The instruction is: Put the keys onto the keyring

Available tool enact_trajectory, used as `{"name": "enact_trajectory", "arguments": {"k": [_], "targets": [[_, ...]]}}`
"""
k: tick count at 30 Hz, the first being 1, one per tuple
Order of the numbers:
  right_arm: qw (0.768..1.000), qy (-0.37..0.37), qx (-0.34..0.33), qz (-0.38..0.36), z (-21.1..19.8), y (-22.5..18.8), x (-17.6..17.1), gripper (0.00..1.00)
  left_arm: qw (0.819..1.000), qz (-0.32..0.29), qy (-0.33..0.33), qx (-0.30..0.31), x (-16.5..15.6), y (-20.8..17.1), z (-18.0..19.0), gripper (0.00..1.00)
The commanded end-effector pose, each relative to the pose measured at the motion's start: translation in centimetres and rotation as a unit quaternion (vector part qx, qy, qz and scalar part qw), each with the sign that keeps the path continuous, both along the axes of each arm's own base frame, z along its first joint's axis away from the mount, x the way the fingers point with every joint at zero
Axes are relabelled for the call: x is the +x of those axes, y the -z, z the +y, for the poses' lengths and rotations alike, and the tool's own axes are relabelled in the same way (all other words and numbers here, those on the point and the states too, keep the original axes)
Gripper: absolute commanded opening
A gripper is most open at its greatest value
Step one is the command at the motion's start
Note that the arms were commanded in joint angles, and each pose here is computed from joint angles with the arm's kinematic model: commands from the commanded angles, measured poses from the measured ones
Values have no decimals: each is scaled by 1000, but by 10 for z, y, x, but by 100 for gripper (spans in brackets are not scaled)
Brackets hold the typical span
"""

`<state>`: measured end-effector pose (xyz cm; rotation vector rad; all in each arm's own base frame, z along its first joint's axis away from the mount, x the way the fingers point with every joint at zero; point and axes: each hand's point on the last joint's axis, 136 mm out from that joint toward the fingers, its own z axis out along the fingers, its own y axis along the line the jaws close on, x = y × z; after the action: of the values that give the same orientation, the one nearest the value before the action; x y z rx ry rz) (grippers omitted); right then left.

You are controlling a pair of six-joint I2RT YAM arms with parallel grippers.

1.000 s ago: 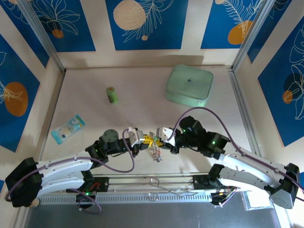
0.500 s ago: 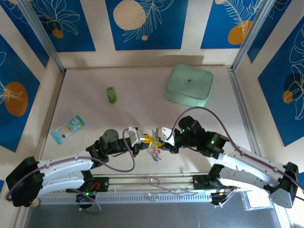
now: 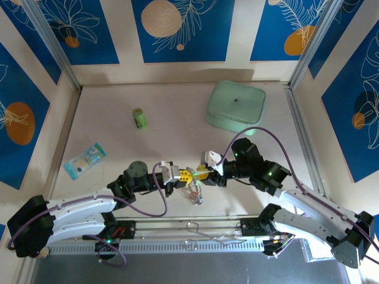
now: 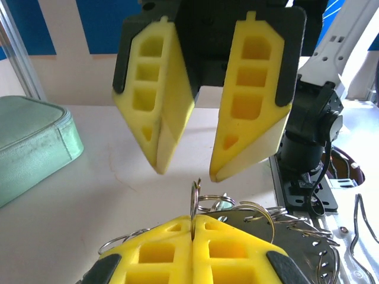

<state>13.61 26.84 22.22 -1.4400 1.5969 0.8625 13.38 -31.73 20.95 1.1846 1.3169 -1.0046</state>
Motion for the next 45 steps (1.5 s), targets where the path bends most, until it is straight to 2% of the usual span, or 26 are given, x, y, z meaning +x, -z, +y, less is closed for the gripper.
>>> {"name": "enact_trajectory", "arguments": {"k": [1, 13, 20, 24, 26, 28, 35, 42, 45], "targets": [[999, -29, 29, 4, 6, -18, -8, 31, 999, -31, 22, -32, -7, -18, -3, 0], [999, -43, 10, 8, 11, -11, -7, 14, 998, -33, 39, -42, -12, -23, -4, 0], [999, -50, -12, 9, 10, -5, -7, 0, 997, -36, 41, -46, -13, -26, -3, 0], [999, -50, -21, 5, 9, -6, -7, 0, 998, -33, 34, -44, -11, -25, -3, 0], [998, -50, -30, -5, 8, -7, -7, 0, 999, -26, 12, -30, -4, -19, -1, 16], [998, -52, -44, -12, 7, -7, -7, 0, 1000, -17, 0, -10, 1, -11, -1, 20], [992, -72, -103, -23, 7, -2, -9, 0, 1000, 3, 6, 12, 1, -5, -5, 10], [988, -97, -118, -27, 17, -4, -15, 0, 1000, 3, 11, 13, 1, -8, -8, 11], [987, -101, -121, -28, 19, -4, -15, 0, 1000, 2, 19, 11, -1, -9, -9, 5]]}}
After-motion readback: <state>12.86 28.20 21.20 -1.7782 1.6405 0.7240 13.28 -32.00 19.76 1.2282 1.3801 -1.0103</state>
